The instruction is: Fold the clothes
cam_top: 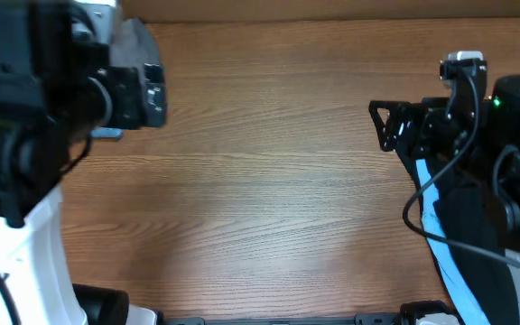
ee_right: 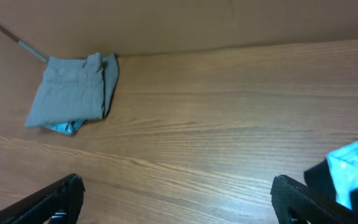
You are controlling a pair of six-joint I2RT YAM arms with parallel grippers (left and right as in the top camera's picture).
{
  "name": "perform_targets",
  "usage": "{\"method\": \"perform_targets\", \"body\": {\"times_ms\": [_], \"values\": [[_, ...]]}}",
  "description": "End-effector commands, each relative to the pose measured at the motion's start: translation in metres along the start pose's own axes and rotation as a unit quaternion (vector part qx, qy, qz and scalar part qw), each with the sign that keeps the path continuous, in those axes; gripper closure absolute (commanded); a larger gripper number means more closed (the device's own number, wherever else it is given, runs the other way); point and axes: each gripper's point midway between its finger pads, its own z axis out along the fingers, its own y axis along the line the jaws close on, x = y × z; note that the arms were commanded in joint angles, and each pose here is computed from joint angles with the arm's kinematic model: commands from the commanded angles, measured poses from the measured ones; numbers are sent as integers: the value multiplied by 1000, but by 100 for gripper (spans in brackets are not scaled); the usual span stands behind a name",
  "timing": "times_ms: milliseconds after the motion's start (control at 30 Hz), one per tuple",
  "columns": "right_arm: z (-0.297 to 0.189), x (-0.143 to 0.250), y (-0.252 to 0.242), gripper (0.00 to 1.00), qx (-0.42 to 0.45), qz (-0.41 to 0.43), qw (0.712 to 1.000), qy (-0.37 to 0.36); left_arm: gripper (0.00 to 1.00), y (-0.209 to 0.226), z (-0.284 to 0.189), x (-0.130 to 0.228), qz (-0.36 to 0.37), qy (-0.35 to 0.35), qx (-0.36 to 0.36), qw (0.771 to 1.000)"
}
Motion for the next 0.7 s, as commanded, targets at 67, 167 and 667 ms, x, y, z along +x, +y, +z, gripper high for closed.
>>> {"method": "perform_targets", "body": {"times_ms": [67,167,667], "values": [[-5,-4,0,0,7,-9,1000,-8,0,-26,31,4,15,33,-7,999],[-2,-4,-1,0,8,-8,1000,-4,0,-35,38,-5,20,20,1,1000],[1,5,-4,0,11,-1,1000,16,0,-36,47,-4,22,30,-1,999]]}}
